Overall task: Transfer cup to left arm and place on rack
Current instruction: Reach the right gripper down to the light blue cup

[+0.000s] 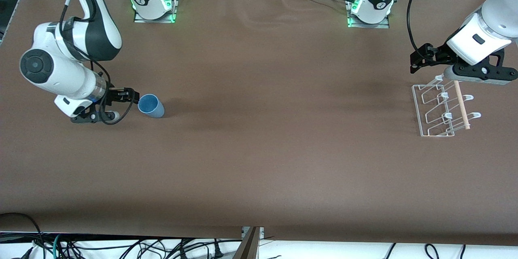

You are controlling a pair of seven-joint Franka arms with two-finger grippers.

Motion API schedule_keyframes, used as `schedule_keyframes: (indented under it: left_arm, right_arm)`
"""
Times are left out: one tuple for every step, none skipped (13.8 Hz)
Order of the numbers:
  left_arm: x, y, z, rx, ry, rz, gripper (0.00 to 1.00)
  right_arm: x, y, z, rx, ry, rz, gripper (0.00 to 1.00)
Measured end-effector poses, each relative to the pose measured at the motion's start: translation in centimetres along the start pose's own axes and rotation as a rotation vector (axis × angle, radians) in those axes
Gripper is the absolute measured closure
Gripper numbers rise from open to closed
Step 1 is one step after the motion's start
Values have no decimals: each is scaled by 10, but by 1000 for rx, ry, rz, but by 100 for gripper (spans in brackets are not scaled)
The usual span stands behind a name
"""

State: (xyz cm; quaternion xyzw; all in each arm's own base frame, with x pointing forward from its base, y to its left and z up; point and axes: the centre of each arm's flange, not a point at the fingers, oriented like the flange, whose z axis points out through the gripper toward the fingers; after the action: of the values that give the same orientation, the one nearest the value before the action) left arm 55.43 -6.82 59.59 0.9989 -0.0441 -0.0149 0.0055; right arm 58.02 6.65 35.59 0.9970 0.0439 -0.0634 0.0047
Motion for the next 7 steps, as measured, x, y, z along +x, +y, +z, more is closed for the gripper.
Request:
schedule_keyframes:
  left_arm:
    - [0,0,0,0,0,0,0]
    - [0,0,0,0,-1,0,0]
    - [0,0,0,0,-1,0,0]
    - [0,0,0,0,-1,-1,0]
    - [0,-2,0,0,-1,-2,0]
    - [0,-3,0,0,-1,-3,0]
    - [0,-4,0,0,-1,-4,0]
  right_arm:
    - [-3,0,13,0,2,0,0]
    - [-7,0,24,1,2,0,0]
    - [-10,0,33,1,0,0,0]
    - [-13,1,39,1,1,1,0]
    - [-15,1,46,2,11,2,0]
    - [-17,2,54,3,26,2,0]
    - [-21,2,63,4,40,3,0]
